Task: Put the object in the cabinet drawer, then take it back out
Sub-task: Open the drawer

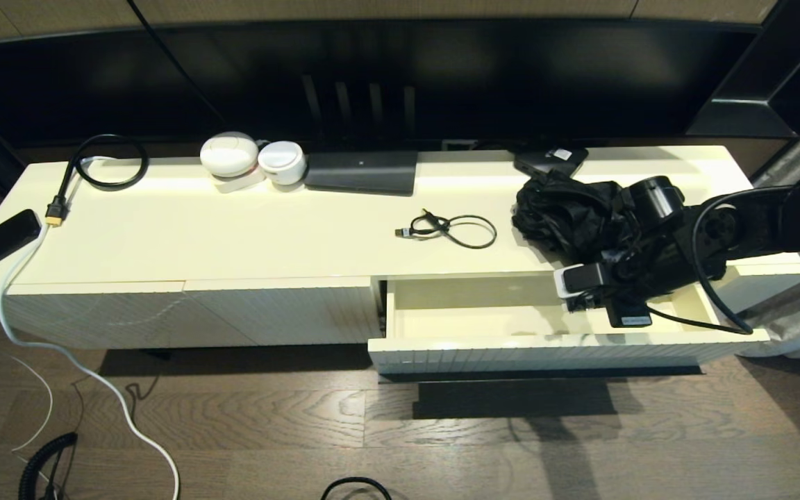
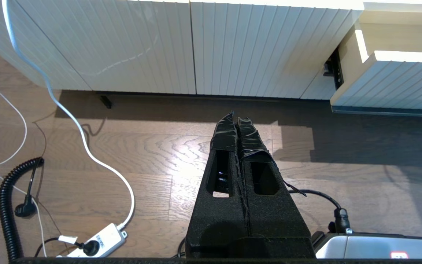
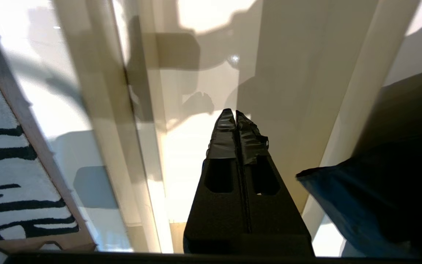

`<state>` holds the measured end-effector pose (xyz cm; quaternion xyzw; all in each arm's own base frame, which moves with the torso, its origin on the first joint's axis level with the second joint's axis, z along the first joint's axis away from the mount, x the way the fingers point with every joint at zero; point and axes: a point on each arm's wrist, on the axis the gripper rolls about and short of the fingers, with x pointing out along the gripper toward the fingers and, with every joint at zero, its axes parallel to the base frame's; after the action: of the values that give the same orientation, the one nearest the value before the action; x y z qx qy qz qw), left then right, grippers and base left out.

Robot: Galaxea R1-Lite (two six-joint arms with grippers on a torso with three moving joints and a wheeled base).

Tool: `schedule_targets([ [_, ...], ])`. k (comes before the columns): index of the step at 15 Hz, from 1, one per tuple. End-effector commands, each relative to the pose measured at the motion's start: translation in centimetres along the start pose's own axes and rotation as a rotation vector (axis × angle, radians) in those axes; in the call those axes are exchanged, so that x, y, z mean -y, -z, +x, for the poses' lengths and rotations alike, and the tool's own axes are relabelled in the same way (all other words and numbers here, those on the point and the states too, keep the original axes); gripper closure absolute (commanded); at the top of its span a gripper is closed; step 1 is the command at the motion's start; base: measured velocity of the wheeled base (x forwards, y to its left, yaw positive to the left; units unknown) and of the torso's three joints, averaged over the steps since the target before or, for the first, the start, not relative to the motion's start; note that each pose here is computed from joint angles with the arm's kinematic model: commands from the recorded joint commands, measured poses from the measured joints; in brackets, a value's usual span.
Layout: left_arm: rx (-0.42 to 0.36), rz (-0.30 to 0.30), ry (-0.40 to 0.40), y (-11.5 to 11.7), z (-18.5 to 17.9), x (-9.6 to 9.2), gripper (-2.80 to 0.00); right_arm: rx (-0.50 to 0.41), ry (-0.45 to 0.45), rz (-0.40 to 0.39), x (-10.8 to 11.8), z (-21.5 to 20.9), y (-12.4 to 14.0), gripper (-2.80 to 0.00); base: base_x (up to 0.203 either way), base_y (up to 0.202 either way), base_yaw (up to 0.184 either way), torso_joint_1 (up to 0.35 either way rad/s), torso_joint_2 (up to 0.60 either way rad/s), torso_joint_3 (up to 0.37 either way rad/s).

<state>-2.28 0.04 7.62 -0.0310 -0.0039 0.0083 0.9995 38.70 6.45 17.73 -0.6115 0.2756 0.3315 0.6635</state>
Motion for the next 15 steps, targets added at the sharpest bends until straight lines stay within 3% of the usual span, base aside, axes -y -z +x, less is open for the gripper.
schedule_targets([
  [1,0.001,-0.001,-0.001,0.0,0.0,0.0,0.0,-0.006,-0.034,-0.007,0.5,0.5,0.0,0.0,0.0,0.0,0.0,0.0,0.0,0.0],
  [5,0.001,-0.001,-0.001,0.0,0.0,0.0,0.0,-0.026,-0.161,-0.009,0.1,-0.6,0.0,0.0,0.0,0.0,0.0,0.0,0.0,0.0],
  [15,0.002,-0.001,0.0,0.0,0.0,0.0,0.0,-0.044,-0.263,-0.023,-2.0,0.8,-0.4,0.0,0.0,0.0,0.0,0.0,0.0,0.0],
])
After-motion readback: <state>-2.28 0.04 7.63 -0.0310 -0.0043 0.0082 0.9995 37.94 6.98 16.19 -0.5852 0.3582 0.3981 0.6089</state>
